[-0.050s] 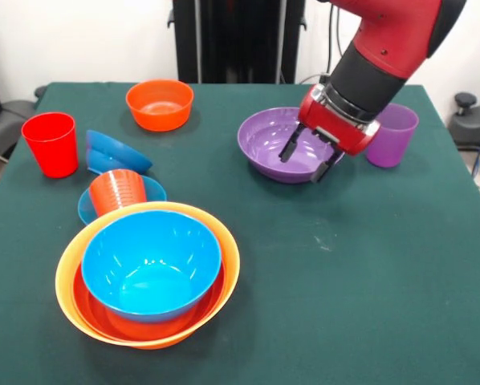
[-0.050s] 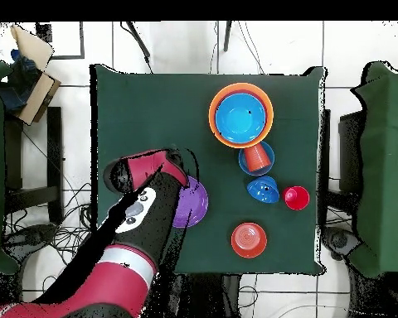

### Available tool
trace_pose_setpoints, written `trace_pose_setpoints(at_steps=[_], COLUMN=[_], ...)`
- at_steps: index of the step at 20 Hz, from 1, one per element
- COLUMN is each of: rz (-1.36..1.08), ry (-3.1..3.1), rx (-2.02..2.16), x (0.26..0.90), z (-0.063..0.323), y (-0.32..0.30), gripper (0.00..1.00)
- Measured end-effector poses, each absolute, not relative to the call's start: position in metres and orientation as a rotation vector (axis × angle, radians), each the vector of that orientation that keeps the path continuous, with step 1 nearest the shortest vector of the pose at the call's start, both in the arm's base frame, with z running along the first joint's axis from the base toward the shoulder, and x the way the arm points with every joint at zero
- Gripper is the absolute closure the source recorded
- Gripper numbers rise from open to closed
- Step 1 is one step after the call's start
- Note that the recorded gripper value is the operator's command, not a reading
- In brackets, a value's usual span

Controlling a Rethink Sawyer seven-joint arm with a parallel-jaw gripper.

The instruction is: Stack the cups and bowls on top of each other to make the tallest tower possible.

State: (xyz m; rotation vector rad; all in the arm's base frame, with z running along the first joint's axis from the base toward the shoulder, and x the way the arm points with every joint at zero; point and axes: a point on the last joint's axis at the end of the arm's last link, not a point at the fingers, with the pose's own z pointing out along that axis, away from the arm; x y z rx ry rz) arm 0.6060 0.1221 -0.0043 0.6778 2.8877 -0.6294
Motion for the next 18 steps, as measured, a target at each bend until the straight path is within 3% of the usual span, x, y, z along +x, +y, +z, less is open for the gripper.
trace_pose_setpoints(at_steps=[11,18], rz=[-0.617,-0.525], ry=[2.88,2.851], rx=[0.721,0.819], x=[0.609,0.628], z=[-0.003,0.03], y=[0.121,0.12], gripper=[0.0,0.0])
